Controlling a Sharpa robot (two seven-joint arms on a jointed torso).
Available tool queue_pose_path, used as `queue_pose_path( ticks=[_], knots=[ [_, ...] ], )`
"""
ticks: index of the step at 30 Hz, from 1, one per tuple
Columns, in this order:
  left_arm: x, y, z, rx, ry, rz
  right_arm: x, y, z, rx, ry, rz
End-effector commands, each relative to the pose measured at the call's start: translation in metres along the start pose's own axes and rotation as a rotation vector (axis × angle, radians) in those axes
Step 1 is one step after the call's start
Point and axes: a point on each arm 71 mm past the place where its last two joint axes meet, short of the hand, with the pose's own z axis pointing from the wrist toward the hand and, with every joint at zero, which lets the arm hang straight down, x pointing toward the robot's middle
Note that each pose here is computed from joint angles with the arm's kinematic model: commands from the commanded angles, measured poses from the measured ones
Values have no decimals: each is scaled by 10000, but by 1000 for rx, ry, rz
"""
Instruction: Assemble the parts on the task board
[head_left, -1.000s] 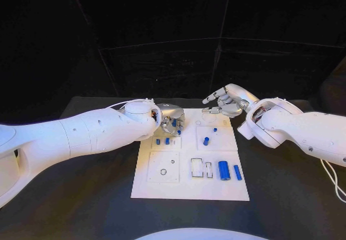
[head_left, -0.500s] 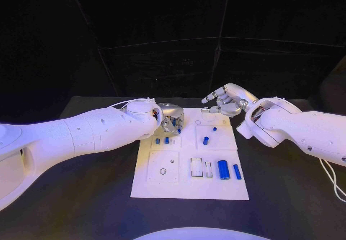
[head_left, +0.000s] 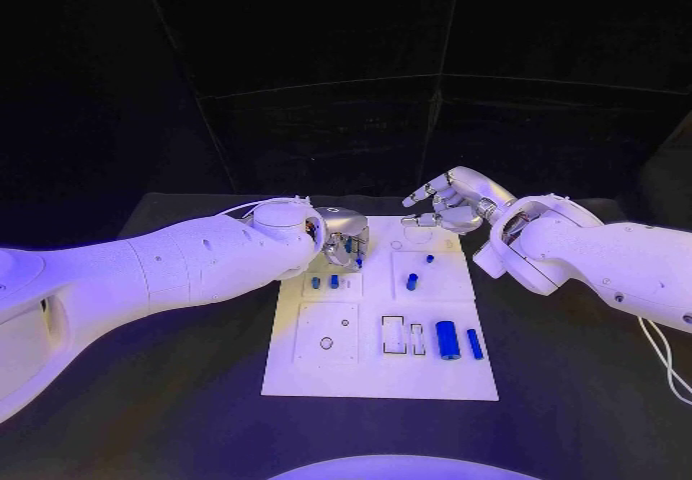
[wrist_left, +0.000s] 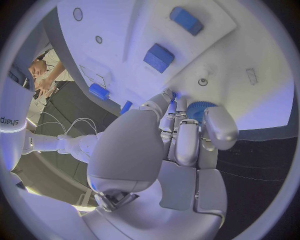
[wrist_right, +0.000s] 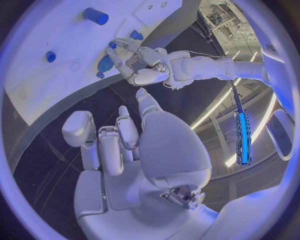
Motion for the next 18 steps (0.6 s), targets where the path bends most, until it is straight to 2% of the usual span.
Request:
queue_pose_path(
  ticks=[1,7,18],
  knots=[
    [-6,-2,-13,10,-39,-12,-10,19,5,-10,-7,1],
    [-34,18,-91,21,-98,-61,-17,10,5,-8,-9,0],
    [-194,77,-263,24,-161,-144,-30,-7,3,-4,-11,-1]
  ],
)
